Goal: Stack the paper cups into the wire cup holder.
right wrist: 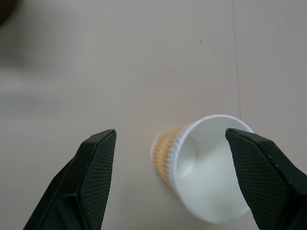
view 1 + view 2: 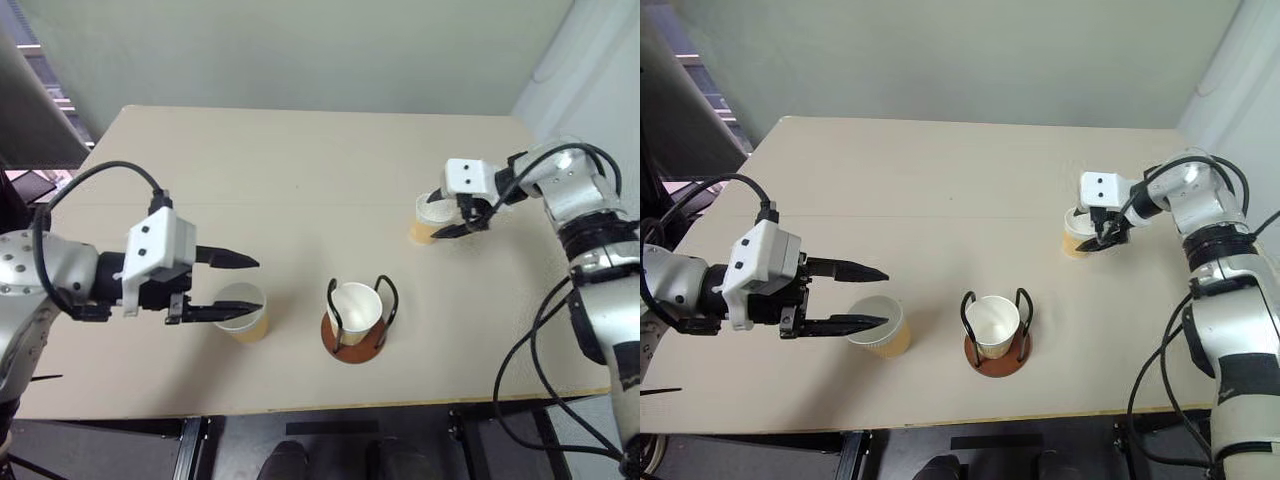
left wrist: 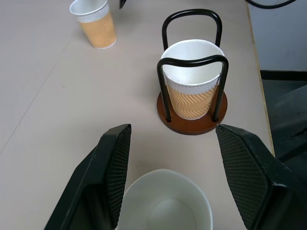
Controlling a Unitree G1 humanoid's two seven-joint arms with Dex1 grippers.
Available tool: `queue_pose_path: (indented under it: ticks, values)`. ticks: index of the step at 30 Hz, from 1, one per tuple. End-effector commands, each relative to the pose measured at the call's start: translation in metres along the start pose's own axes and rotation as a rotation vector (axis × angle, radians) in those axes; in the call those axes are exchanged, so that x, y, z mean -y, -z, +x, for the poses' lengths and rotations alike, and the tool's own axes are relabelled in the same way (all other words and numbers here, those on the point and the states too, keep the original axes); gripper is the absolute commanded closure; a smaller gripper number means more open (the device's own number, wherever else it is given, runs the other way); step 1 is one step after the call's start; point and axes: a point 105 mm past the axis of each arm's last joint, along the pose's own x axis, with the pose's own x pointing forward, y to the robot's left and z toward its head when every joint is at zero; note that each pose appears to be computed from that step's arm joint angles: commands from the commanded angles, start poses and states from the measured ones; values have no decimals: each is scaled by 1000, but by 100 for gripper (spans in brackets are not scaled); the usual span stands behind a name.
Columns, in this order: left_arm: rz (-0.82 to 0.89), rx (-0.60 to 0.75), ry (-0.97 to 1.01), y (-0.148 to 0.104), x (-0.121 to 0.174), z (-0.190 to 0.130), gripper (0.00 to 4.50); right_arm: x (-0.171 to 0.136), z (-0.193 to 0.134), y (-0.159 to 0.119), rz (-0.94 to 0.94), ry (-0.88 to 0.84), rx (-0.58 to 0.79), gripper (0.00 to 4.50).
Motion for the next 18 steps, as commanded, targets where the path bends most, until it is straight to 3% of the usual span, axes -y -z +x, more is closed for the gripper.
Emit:
queue_pose_path:
  ticks: [1, 5, 7, 9, 16, 18]
  values:
    - [41, -6, -28, -10, 2, -7, 149, 3, 0, 8, -14, 23, -50, 84]
    - [36, -14, -39, -9, 4, -9, 149, 2, 4, 14, -10, 22, -78, 84]
    - [33, -16, -43, -9, 5, -10, 149, 1, 7, 17, -5, 26, -91, 120]
    - [32, -18, -47, -9, 6, -10, 149, 1, 8, 20, -7, 34, -110, 173]
    - [30, -23, -56, -10, 6, -11, 149, 4, 5, 16, -23, 43, -105, 431]
    - [30, -24, -58, -11, 6, -11, 149, 6, 2, 14, -31, 42, -99, 441]
